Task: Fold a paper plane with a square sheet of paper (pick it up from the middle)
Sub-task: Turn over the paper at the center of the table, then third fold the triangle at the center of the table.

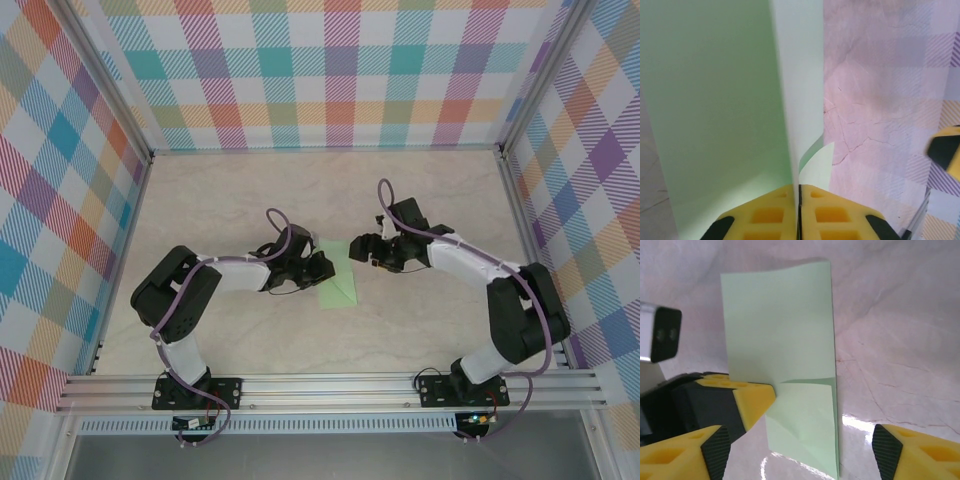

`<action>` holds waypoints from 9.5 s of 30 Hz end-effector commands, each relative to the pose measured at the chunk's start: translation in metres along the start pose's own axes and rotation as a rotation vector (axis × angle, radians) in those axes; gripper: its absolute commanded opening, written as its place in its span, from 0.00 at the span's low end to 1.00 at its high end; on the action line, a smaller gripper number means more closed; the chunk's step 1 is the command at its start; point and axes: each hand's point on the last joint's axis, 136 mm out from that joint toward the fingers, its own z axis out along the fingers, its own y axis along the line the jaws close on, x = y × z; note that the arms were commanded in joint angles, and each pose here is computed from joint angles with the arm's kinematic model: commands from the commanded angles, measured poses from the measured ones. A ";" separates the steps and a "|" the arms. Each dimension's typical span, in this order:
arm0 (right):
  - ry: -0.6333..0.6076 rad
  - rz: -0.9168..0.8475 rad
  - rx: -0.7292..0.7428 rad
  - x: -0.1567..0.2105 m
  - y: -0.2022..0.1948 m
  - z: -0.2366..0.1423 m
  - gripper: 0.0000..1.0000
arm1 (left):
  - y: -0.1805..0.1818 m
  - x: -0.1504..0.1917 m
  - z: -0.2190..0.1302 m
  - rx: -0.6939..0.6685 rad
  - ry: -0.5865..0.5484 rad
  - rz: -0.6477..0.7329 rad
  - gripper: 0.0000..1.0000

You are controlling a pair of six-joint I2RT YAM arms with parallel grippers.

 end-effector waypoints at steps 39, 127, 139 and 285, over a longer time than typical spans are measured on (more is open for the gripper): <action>-0.332 0.235 0.452 -0.017 -0.092 -0.087 1.00 | 0.035 -0.058 -0.057 -1.196 -0.118 0.707 0.05; 0.427 -0.485 0.039 0.076 0.085 0.104 0.42 | 0.102 -0.040 -0.169 -0.420 -0.261 -0.162 0.96; 0.141 0.054 0.095 0.055 0.051 0.041 0.57 | 0.009 -0.033 -0.101 -0.099 -0.106 0.014 0.54; 0.352 0.130 -0.022 0.077 0.059 0.105 0.07 | 0.068 -0.019 -0.024 -0.411 0.044 -0.035 0.19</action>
